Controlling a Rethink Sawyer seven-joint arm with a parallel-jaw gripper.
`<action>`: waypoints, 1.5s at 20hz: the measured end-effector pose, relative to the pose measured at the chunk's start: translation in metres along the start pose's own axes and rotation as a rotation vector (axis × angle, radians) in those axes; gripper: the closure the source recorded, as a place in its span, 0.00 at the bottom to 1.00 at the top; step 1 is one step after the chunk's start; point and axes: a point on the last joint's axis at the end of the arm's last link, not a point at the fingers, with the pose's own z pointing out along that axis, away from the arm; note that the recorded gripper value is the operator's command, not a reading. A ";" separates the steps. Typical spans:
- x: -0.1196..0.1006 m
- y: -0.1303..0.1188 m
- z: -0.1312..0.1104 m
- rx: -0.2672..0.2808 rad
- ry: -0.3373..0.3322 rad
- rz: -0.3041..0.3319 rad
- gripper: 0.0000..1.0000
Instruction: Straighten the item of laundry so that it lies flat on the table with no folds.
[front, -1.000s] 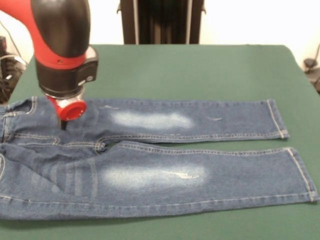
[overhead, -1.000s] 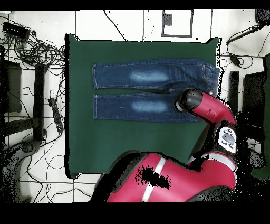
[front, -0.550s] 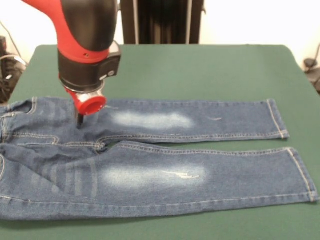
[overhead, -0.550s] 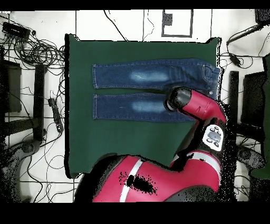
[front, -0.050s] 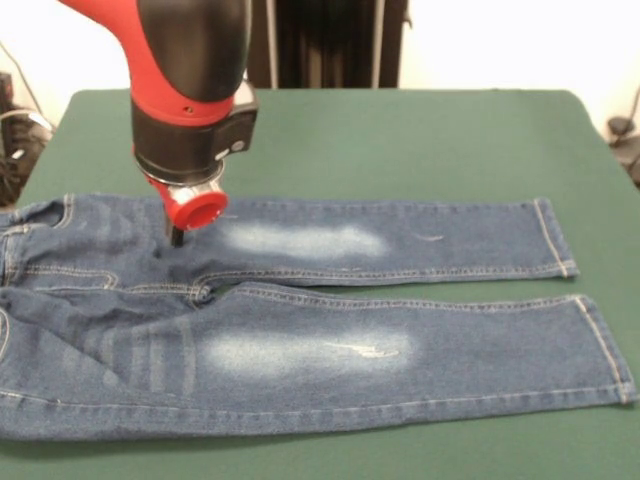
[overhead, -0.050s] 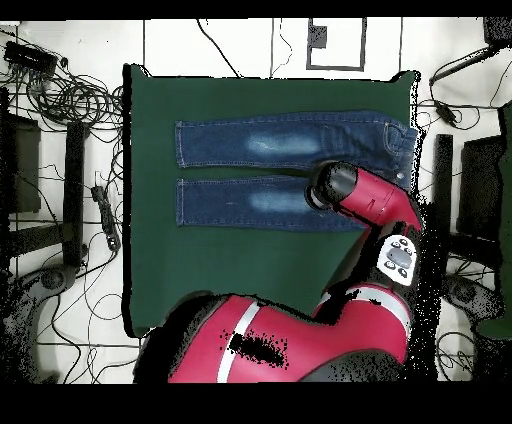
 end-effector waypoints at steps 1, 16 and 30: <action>0.001 0.001 -0.001 0.000 0.002 0.004 1.00; 0.045 0.038 -0.025 -0.009 0.051 0.116 1.00; 0.074 0.046 0.009 0.000 0.092 0.196 1.00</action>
